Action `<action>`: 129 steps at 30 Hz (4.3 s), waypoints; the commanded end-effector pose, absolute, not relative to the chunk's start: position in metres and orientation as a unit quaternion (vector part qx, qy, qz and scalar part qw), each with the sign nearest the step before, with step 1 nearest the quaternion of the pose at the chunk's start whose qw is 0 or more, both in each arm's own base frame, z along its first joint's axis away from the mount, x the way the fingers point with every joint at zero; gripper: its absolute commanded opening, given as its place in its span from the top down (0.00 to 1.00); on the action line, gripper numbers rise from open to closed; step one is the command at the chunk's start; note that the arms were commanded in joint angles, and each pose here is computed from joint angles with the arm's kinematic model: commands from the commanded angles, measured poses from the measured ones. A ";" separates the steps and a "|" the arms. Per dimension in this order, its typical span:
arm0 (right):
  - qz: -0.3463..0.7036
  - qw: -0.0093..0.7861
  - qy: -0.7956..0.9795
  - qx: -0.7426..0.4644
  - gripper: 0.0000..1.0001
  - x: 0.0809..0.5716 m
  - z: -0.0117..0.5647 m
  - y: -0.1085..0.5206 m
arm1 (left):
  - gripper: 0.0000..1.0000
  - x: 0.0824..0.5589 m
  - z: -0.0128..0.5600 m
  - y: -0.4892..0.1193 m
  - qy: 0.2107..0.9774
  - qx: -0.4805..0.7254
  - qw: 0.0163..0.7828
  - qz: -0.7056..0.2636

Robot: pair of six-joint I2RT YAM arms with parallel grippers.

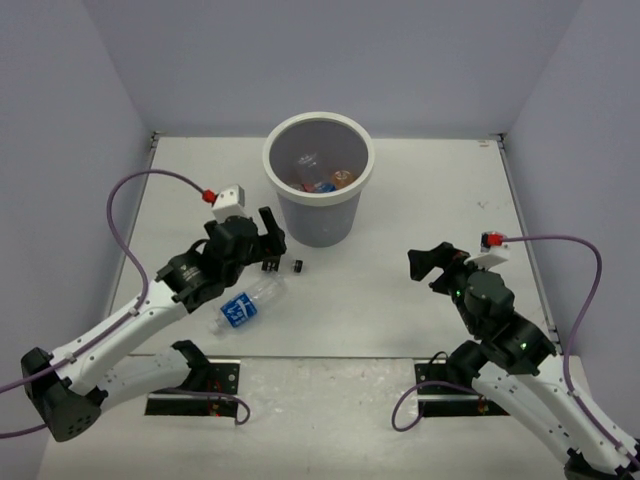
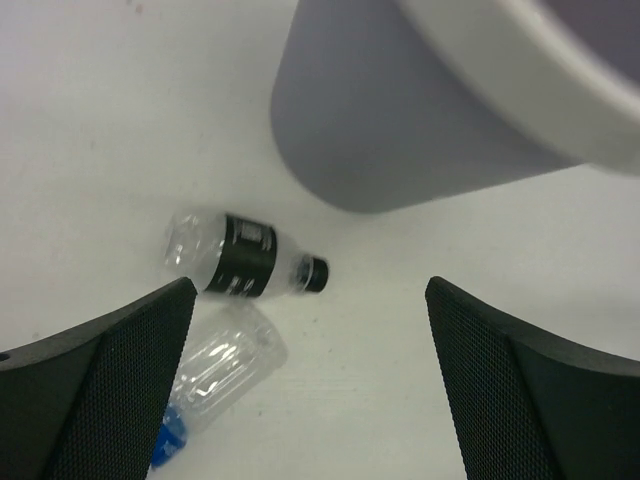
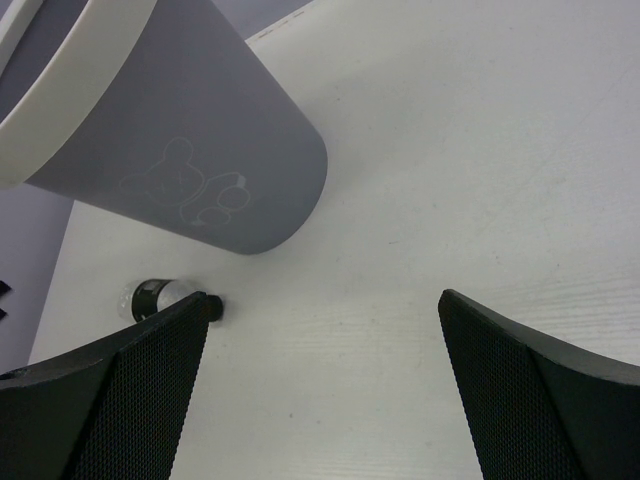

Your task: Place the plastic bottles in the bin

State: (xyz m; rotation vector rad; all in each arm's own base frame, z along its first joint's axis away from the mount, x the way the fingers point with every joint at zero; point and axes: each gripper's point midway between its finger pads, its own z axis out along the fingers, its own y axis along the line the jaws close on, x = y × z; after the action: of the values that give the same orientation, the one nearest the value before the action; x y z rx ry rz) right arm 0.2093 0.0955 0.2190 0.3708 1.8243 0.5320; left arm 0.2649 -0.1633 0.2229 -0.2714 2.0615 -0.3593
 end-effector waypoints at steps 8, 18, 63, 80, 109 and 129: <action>0.218 0.565 0.778 0.170 0.01 0.213 0.216 0.094 | 0.00 0.258 0.128 -0.159 0.846 -0.284 0.422 -0.160; 0.210 0.567 0.777 0.175 0.01 0.213 0.214 0.090 | 0.00 0.278 0.104 -0.153 0.815 -0.374 0.424 -0.127; 0.194 0.575 0.762 0.225 0.01 0.209 0.215 0.070 | 0.88 0.286 0.226 -0.085 0.690 -0.456 0.547 -0.126; 0.185 0.575 0.768 0.214 0.01 0.210 0.213 0.071 | 0.87 0.358 0.485 -0.182 0.622 -0.155 0.731 -0.233; 0.187 0.562 0.784 0.185 0.01 0.211 0.210 0.081 | 0.00 0.399 0.431 -0.224 0.733 -0.097 0.654 -0.160; 0.197 0.543 0.798 0.170 0.01 0.217 0.203 0.097 | 0.00 0.230 0.223 -0.106 0.880 -0.174 0.435 -0.075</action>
State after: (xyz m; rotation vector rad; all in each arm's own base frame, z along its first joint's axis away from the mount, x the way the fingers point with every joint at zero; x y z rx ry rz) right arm 0.2113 0.0914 0.1903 0.3957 1.9218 0.4350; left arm 0.2588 -0.1244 0.2880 -0.3841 1.9721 -0.3351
